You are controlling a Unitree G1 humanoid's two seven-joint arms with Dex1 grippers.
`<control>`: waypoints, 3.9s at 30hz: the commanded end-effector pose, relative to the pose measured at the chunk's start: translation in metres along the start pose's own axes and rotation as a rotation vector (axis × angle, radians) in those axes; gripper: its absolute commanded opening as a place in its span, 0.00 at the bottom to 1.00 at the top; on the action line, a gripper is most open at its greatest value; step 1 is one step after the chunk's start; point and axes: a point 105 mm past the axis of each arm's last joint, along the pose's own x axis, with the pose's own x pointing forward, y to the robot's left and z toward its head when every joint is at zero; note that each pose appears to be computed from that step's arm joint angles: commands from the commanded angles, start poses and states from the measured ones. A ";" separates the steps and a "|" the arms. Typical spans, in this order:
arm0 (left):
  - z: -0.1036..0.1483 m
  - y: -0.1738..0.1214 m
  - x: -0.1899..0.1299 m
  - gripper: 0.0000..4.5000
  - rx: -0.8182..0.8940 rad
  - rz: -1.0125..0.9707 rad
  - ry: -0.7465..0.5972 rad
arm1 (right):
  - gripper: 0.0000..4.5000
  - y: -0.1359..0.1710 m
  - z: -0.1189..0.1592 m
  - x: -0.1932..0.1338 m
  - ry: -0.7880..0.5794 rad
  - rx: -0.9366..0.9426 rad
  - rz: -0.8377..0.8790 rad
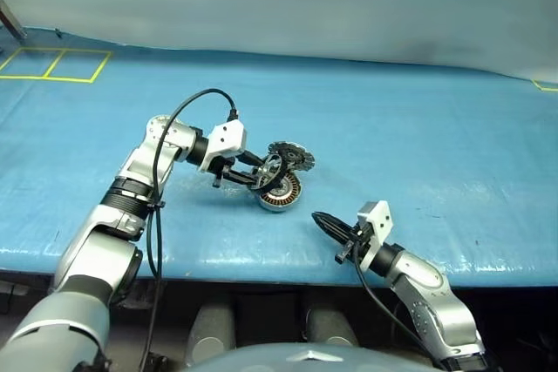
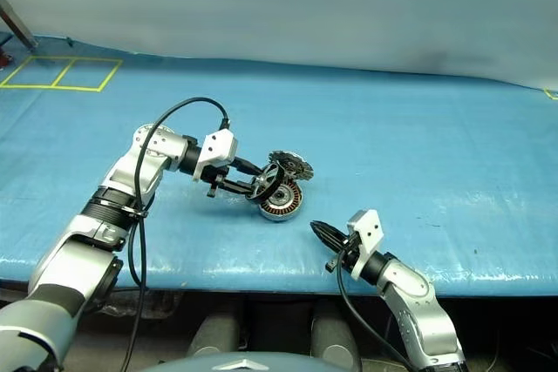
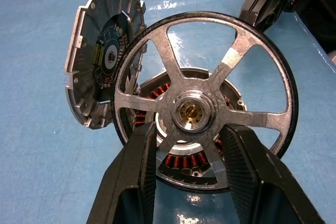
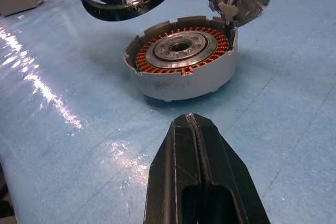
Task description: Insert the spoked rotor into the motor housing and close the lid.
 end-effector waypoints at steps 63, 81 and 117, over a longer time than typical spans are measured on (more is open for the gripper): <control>-0.005 0.006 -0.005 0.85 0.063 0.109 0.003 | 0.00 0.002 0.032 0.023 -0.086 -0.119 0.037; -0.027 -0.032 0.004 0.85 -0.159 0.271 -0.262 | 0.00 -0.009 0.051 0.107 0.028 -0.186 0.098; -0.034 -0.045 -0.007 0.85 -0.263 0.314 -0.289 | 0.00 0.019 0.076 0.104 -0.077 -0.175 0.119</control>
